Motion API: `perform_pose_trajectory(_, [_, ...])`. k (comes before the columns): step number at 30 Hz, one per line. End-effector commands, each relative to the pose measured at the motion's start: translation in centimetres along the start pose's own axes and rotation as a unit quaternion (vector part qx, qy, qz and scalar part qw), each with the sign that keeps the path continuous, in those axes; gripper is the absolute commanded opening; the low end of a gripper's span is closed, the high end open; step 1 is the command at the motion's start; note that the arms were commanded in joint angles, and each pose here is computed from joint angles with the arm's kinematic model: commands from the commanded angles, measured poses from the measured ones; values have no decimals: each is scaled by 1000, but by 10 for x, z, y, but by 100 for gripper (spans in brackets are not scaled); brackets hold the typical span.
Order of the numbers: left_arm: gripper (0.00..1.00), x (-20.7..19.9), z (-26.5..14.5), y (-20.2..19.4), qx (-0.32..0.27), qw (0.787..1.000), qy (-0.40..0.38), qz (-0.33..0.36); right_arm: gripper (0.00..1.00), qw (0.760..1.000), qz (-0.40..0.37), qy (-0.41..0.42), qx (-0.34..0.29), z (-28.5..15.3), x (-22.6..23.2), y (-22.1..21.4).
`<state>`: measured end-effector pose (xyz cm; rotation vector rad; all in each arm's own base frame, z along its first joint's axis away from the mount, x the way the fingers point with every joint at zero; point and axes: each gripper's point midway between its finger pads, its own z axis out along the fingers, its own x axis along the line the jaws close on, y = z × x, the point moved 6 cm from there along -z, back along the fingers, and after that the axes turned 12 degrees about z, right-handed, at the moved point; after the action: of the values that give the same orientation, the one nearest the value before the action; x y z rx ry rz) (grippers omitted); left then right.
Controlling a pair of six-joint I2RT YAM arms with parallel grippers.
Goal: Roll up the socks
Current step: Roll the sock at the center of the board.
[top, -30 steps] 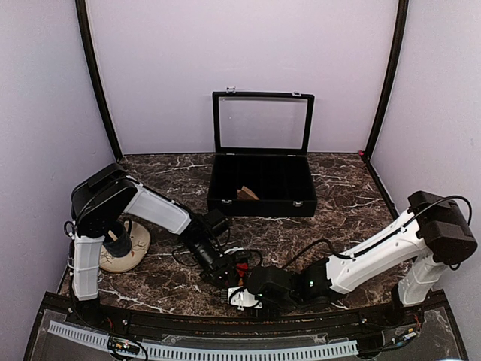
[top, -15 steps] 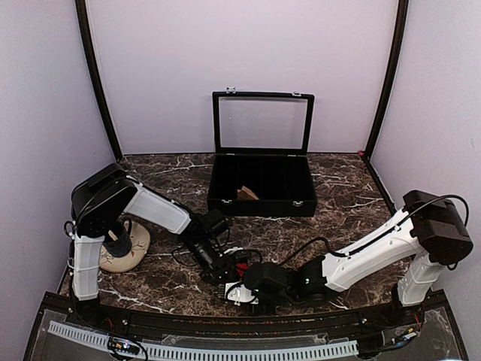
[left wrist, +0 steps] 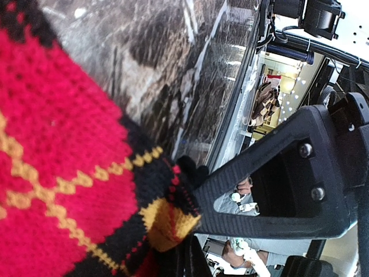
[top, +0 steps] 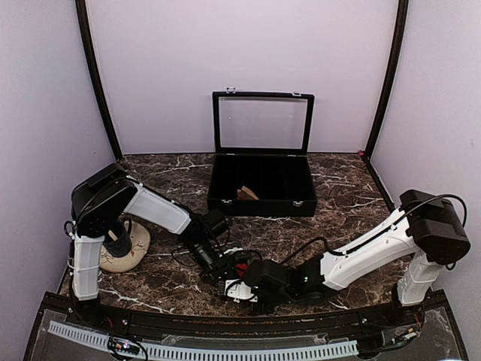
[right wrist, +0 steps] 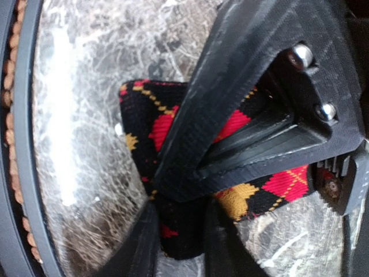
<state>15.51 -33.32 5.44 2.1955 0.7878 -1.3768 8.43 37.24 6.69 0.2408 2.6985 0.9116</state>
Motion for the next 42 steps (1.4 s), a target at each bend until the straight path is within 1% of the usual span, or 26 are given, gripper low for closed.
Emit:
perform_pose_trajectory(1, [0,-1,-2,-1,3,1000,-5,-3,18,997,8,15,77,8,5,-43])
perform_pose_trajectory(6, [0,-1,-3,1,0,1000,2,-2,9,995,17,15,93,8,5,-50])
perform_pose_trajectory(9, [0,-2,-4,4,-4,1000,14,3,1,995,20,19,96,8,6,-50])
perform_pose_trajectory(10, [0,-4,-6,5,-8,1000,20,7,0,995,20,21,95,7,6,-48])
perform_pose_trajectory(11, [2,-5,-7,7,-12,1000,25,11,0,995,21,23,96,7,7,-48])
perform_pose_trajectory(15, [15,-9,-13,12,-30,998,50,24,0,994,28,36,97,5,8,-44])
perform_pose_trajectory(19, [24,-13,-21,14,-58,995,73,33,0,993,45,53,100,3,9,-42])
perform_pose_trajectory(23, [30,-19,-30,17,-92,991,89,45,0,990,56,68,106,1,11,-39])
perform_pose_trajectory(28, [31,-24,-39,14,-131,984,113,51,0,988,68,82,110,0,13,-35])
perform_pose_trajectory(33, [32,-28,-50,4,-175,970,159,54,0,984,85,105,120,-3,14,-27])
perform_pose_trajectory(35, [32,-26,-56,-1,-198,960,190,50,0,980,97,119,127,-2,14,-24])
perform_pose_trajectory(42, [33,-25,-74,-27,-271,929,250,33,0,965,140,166,150,-1,14,-18])
